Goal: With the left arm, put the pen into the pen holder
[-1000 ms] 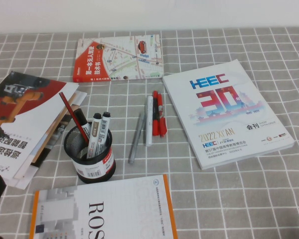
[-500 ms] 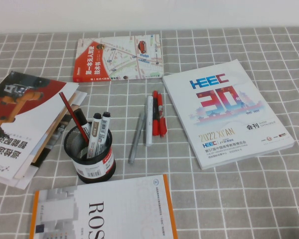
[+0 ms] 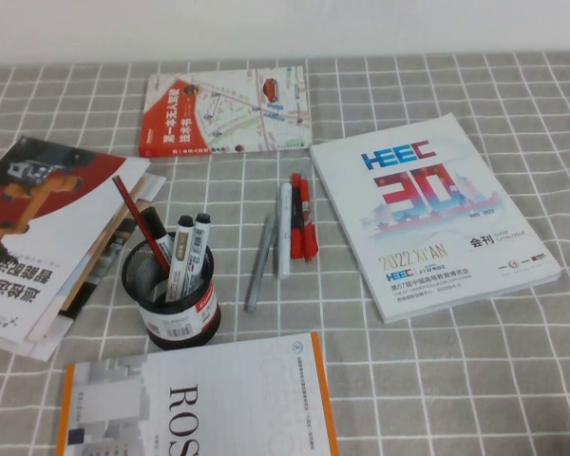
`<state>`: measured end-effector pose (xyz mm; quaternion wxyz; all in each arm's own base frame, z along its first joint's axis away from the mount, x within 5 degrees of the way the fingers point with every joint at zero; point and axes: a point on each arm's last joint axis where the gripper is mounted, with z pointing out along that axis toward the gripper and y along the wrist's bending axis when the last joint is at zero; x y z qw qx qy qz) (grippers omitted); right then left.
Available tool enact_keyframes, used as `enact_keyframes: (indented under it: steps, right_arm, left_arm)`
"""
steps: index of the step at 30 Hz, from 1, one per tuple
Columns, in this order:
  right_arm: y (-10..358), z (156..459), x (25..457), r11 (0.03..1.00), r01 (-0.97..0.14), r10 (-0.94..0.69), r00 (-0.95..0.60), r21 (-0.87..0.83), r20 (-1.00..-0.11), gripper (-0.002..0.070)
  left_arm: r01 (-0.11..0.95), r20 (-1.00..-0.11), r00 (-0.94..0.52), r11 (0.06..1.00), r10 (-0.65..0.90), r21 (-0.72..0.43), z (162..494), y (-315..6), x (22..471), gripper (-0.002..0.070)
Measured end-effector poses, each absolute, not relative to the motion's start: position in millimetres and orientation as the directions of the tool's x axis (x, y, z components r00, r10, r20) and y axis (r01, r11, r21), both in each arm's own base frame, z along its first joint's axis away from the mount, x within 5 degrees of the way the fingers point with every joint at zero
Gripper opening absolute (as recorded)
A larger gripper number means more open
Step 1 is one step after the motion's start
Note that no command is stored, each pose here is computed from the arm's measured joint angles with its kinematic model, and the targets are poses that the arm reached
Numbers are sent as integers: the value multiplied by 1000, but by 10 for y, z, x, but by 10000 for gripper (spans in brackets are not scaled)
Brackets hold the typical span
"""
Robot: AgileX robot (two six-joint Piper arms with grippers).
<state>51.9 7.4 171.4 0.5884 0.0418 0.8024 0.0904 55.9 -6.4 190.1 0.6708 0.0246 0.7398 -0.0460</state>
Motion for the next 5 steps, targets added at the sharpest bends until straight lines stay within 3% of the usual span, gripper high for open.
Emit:
enact_keyframes:
  steps: [5]
  right_arm:
    - [74, 1714, 519, 980, -39, 173, -304, 194, -937, -15]
  left_arm:
    - [105, -977, -212, 994, 13, -10, 1795, -68, 541, 0]
